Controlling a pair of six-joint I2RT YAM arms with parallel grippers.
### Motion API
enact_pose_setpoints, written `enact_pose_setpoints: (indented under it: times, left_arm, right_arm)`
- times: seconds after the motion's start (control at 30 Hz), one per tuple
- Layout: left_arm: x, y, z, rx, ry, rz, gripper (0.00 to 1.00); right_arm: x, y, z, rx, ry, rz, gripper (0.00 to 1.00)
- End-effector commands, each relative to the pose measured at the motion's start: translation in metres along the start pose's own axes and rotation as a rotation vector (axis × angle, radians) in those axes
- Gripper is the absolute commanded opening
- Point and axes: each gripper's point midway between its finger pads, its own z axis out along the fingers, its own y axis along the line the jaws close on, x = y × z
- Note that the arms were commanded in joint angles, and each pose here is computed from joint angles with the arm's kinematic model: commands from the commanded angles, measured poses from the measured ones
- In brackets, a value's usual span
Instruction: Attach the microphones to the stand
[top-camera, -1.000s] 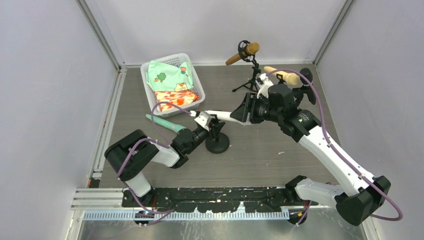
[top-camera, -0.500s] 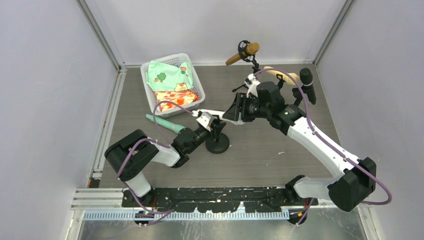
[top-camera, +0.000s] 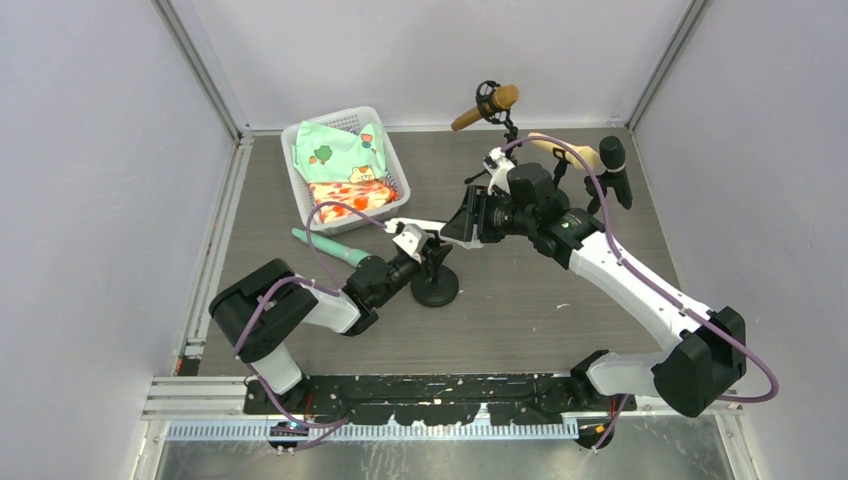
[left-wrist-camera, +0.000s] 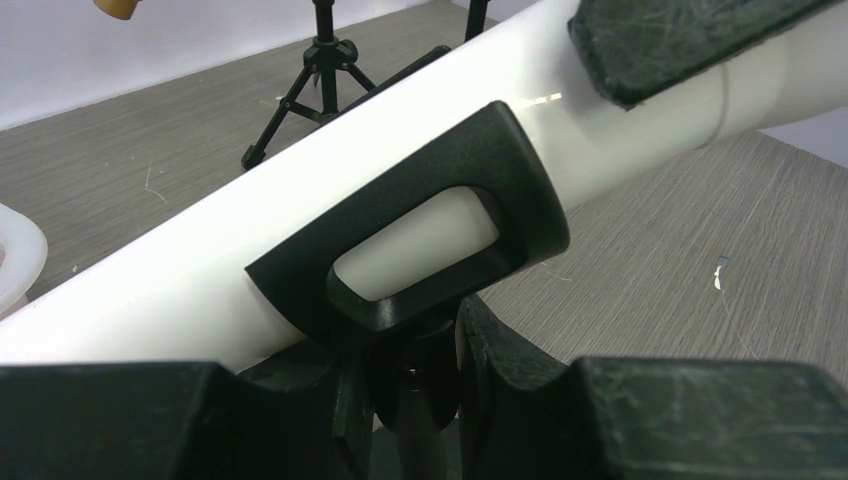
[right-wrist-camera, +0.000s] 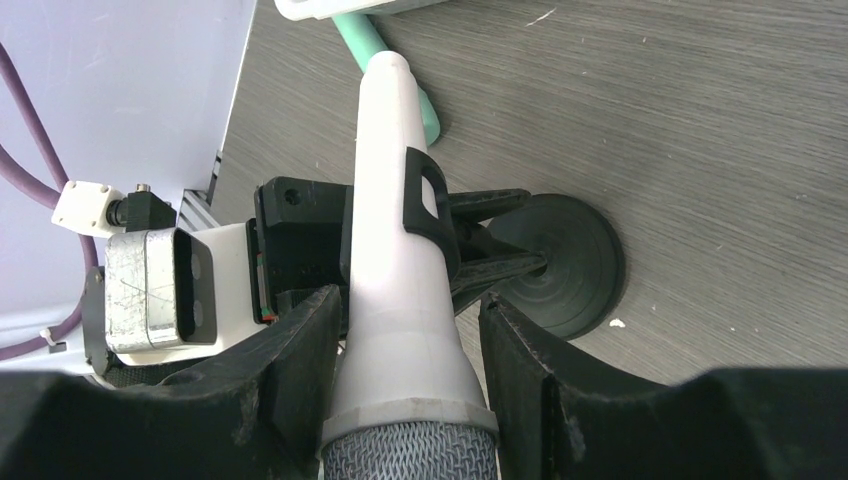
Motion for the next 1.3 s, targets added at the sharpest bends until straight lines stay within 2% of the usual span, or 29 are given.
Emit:
enact_pose_setpoints:
  times: [0.0, 0.23, 0.33, 0.37, 0.47, 0.6, 0.7, 0.8, 1.07, 1.13, 1.27]
  left_arm:
    - [-0.029, -0.062, 0.003, 0.249, -0.088, 0.059, 0.0]
    - [-0.028, -0.061, 0.003, 0.246, -0.089, 0.056, 0.0]
    - [-0.028, -0.061, 0.004, 0.24, -0.09, 0.045, 0.0]
    - [-0.027, -0.061, 0.004, 0.238, -0.088, 0.039, 0.0]
    - [-0.026, -0.058, 0.003, 0.226, -0.093, 0.03, 0.0]
    - [-0.025, -0.056, 0.002, 0.215, -0.101, 0.033, 0.0]
    - [-0.026, -0.058, 0.003, 0.222, -0.101, 0.027, 0.0]
    - [-0.025, -0.059, 0.004, 0.23, -0.098, 0.023, 0.0]
    - [-0.025, -0.056, 0.022, 0.215, -0.122, 0.043, 0.0]
    - [-0.026, -0.053, 0.032, 0.205, -0.138, 0.041, 0.0]
    - [-0.03, -0.047, 0.061, 0.166, -0.168, 0.031, 0.0]
  right_arm:
    - [0.05, -0.06, 0.032, 0.195, 0.146, 0.017, 0.01]
    - [0.05, -0.063, 0.035, 0.199, 0.134, 0.015, 0.01]
    - [0.047, -0.064, 0.033, 0.204, 0.114, 0.005, 0.06]
    - [0.045, -0.064, 0.032, 0.207, 0.102, 0.001, 0.12]
    - [0.032, -0.057, 0.021, 0.2, 0.047, -0.019, 0.45]
    - [0.006, -0.042, -0.006, 0.178, -0.047, -0.061, 0.73]
    - [-0.013, -0.032, -0.029, 0.168, -0.104, -0.085, 0.84]
    - [-0.038, -0.019, -0.059, 0.16, -0.221, -0.118, 0.88]
    - [-0.095, 0.034, -0.162, 0.046, -0.671, -0.233, 0.89]
    - [-0.099, 0.036, -0.177, 0.054, -0.734, -0.239, 0.89]
    - [-0.093, 0.025, -0.191, 0.117, -0.752, -0.264, 0.89]
